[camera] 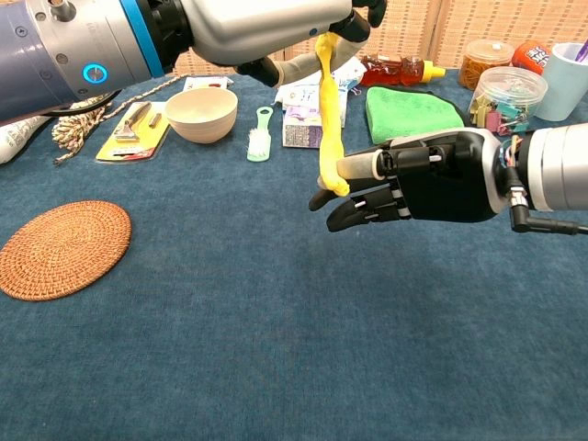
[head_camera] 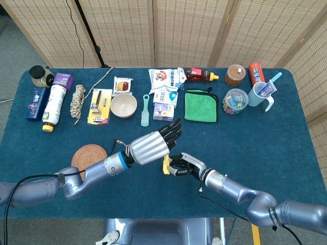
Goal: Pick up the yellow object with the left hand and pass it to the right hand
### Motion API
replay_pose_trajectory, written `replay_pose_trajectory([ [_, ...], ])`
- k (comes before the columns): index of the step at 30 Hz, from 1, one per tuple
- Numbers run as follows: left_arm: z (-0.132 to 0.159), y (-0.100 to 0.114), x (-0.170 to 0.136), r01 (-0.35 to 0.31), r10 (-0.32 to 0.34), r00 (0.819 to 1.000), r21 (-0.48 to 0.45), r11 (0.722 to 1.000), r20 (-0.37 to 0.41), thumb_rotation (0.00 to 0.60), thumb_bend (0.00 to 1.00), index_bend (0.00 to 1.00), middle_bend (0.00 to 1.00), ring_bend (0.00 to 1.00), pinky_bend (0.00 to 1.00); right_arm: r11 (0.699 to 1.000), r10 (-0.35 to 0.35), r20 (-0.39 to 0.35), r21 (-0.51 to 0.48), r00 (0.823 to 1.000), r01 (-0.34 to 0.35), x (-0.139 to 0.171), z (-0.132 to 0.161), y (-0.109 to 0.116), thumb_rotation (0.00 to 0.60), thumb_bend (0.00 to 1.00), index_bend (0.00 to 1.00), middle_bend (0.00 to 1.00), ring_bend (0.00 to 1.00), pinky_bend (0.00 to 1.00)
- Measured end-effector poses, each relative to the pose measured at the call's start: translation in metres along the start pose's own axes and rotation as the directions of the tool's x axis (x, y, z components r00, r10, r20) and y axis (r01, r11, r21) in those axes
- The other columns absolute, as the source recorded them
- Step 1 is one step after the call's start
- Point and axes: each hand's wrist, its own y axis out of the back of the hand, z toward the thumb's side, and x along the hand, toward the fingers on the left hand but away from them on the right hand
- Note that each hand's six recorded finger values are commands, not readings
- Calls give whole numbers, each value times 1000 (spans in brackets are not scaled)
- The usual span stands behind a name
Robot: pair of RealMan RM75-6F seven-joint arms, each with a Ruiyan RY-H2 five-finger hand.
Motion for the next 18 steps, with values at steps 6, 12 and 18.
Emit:
replay_pose_trajectory([
  [6,-10,0,1,-3,3,999,0,1000,-33,600,551,702,281,149,33,1000,-1,3,9,1000,1,2,0,1,600,584,644,421,432,137],
  [12,-22,0,-3,1,-1,998,5,1000,-62,600,551,708,285,150,33,1000,-3,5,12,1000,3,4,-1,2,600,585,645,422,432,137],
  [18,-35,-1,-8,6,-4,996,15,1000,-94,600,551,709,288,151,33,1000,-6,4,15,1000,6,8,-2,4,600,585,645,422,432,137],
])
